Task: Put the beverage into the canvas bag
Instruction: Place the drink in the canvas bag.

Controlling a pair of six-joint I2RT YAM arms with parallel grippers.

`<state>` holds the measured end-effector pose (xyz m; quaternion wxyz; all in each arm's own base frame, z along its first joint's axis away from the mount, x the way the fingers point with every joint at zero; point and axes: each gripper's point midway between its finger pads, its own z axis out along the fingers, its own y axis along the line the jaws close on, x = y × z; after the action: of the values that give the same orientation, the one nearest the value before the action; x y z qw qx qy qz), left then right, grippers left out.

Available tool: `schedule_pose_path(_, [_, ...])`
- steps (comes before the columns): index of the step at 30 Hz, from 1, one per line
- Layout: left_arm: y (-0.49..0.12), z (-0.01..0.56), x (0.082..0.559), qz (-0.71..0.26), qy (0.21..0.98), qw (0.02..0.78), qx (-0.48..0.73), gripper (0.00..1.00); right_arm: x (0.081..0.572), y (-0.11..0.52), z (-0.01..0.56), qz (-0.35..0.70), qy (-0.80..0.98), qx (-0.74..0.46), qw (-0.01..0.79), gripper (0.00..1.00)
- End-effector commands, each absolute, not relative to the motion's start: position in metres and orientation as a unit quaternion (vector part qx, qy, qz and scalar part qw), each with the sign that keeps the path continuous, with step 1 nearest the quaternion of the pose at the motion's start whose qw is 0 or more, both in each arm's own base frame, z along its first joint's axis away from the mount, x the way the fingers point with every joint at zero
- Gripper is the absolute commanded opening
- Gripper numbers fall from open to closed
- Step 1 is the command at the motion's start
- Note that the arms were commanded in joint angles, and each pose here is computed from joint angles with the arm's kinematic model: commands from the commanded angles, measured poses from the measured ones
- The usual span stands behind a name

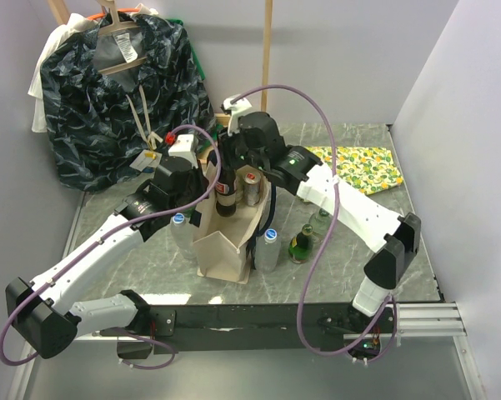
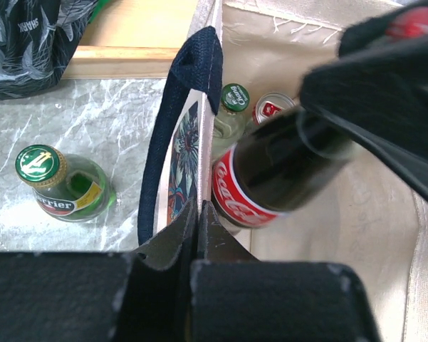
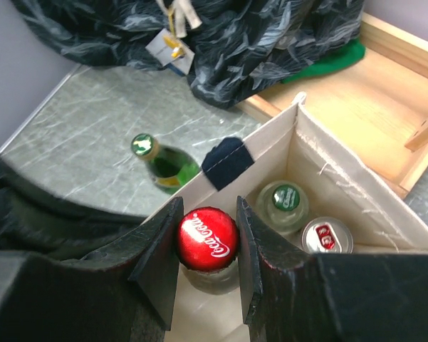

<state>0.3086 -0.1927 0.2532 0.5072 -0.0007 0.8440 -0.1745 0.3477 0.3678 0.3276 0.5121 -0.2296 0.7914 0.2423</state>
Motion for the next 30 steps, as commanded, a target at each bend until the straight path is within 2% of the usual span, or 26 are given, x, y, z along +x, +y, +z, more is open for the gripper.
schedule_pose_path(1, [-0.185, 0.279, 0.307, -0.179, 0.830, 0.528, -0.012, 0.01, 0.366, 0.376, 0.411, 0.284, 0.702, -0.181, 0.628, 0.00])
schedule_pose_path(14, [-0.189, 0.282, 0.310, -0.182, 0.830, 0.528, -0.009, 0.01, 0.366, 0.382, 0.390, 0.250, 0.667, -0.167, 0.681, 0.00])
schedule_pose_path(30, [-0.187, 0.279, 0.310, -0.173, 0.832, 0.527, -0.009, 0.01, 0.366, 0.384, 0.364, 0.237, 0.672, -0.163, 0.682, 0.00])
